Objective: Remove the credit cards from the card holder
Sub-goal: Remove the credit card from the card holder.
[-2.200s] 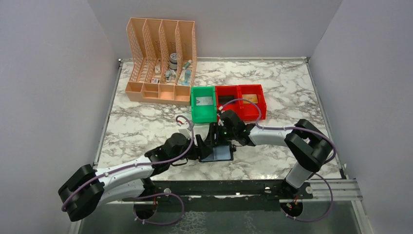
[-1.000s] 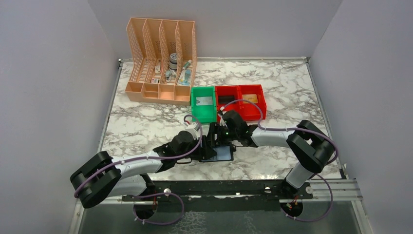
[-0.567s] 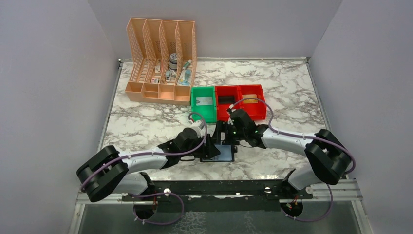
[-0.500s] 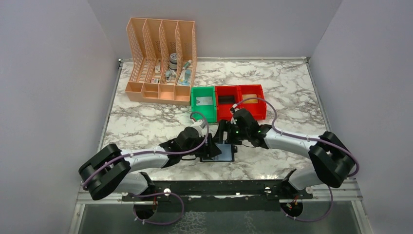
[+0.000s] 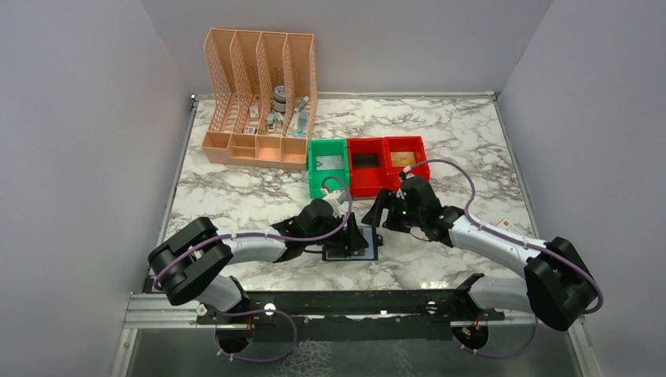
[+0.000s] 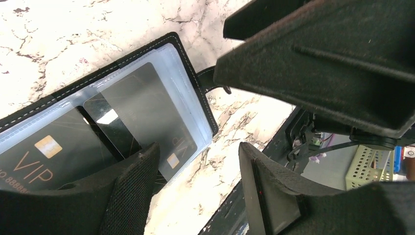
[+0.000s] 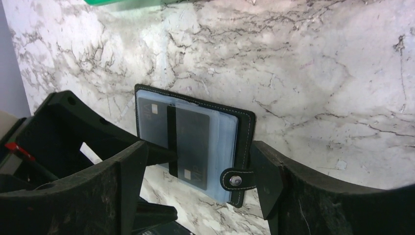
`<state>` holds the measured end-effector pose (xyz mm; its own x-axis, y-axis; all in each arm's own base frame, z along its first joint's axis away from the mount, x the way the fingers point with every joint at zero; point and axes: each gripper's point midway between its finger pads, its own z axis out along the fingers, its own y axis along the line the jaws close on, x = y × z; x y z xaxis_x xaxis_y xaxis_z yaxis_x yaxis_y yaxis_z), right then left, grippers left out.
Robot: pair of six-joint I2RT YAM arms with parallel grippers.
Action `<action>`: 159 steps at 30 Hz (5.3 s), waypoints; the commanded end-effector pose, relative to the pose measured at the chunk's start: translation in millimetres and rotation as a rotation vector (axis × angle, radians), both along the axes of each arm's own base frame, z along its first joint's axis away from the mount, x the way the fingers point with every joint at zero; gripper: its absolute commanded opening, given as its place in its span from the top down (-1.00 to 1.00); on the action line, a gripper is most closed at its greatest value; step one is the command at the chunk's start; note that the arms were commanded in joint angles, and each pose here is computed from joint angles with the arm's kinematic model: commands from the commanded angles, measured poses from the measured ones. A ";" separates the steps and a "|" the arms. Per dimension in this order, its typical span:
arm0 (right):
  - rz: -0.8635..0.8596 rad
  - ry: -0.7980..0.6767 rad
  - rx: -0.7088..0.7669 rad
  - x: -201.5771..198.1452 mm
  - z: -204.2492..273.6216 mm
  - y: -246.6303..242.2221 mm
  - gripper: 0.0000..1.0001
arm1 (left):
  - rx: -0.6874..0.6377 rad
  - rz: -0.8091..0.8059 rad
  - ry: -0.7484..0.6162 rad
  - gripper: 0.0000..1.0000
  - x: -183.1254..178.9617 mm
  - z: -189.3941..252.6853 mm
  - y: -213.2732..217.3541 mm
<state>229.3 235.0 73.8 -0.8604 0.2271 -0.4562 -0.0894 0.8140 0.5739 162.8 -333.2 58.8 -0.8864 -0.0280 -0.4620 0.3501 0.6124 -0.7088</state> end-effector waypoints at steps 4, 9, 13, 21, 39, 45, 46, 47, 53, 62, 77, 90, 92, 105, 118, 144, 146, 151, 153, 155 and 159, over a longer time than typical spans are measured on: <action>0.106 -0.048 0.140 -10.7 17.9 19.1 -0.37 | -0.049 0.022 -0.053 -0.25 5.4 18.5 -2.5; 0.180 -0.022 0.182 -17.6 15.9 31.0 -0.05 | -0.002 0.116 -0.079 -0.22 12.6 15.1 17.3; 0.211 0.009 0.182 -20.4 7.0 35.4 0.08 | 0.052 0.192 -0.077 -0.19 18.4 7.8 32.2; 0.230 0.110 0.159 -27.7 -21.7 37.8 0.27 | 0.072 0.135 -0.028 -0.14 19.1 1.0 13.9; 0.133 0.152 -0.003 -32.0 -56.7 6.1 0.51 | 0.035 0.100 0.026 0.18 13.9 -7.6 0.1; 0.105 0.158 -0.074 -33.0 -70.5 -7.6 0.52 | 0.041 0.135 0.036 0.22 14.4 -10.9 5.6; 0.103 0.161 -0.080 -33.9 -72.4 -9.1 0.52 | 0.042 0.139 0.035 0.22 14.7 -11.0 6.3; 0.103 0.164 -0.085 -35.1 -74.3 -10.3 0.53 | 0.041 0.144 0.034 0.22 15.3 -10.8 6.9; 0.093 0.197 -0.103 -42.9 -85.9 -16.5 0.55 | 0.041 0.191 0.028 0.25 18.6 -9.9 14.8; 0.091 0.197 -0.107 -45.1 -88.6 -18.8 0.57 | 0.052 0.197 0.067 0.20 21.5 -16.1 21.3; 0.069 0.202 -0.098 -43.4 -88.1 -18.0 0.61 | 0.035 0.223 0.108 0.72 23.5 -19.3 16.0; 0.078 0.207 -0.066 -41.0 -86.5 -10.0 0.61 | 0.019 0.206 0.109 0.77 22.7 -20.7 12.0; 0.081 0.204 -0.067 -40.7 -85.5 -10.3 0.61 | 0.013 0.208 0.106 0.92 23.0 -19.4 11.8; 0.158 0.061 -0.129 -18.9 -33.9 -9.7 0.53 | 0.003 0.241 0.096 1.00 21.3 -17.8 21.5; 0.189 0.178 0.041 -39.6 -51.3 14.8 0.47 | -0.003 0.219 0.094 1.00 19.1 -15.4 19.2; 0.220 0.157 0.096 -37.1 -40.3 25.5 0.43 | -0.020 0.207 0.081 1.00 18.6 -8.5 20.4; 0.201 0.176 0.054 -37.9 -53.2 19.1 0.42 | -0.021 0.206 0.076 1.00 19.6 -7.5 20.1; 0.133 0.212 -0.068 -39.8 -77.7 -3.2 0.42 | -0.007 0.212 0.083 1.00 19.2 -13.0 22.2; 0.118 0.204 -0.097 -38.1 -79.7 -8.9 0.42 | -0.005 0.211 0.098 1.00 18.1 -15.4 21.5; 0.109 0.197 -0.115 -36.7 -80.7 -12.1 0.42 | -0.007 0.199 0.111 0.88 16.3 -16.5 18.2; 0.124 0.206 -0.116 -38.3 -83.2 -10.9 0.42 | -0.004 0.220 0.119 0.72 18.5 -20.3 19.6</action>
<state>192.1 256.3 24.6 -0.9561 0.0659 -0.2856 -0.1393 0.7552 0.6405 179.7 -306.5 33.6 -0.9031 -0.2243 -0.3662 0.1208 0.6857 -0.7178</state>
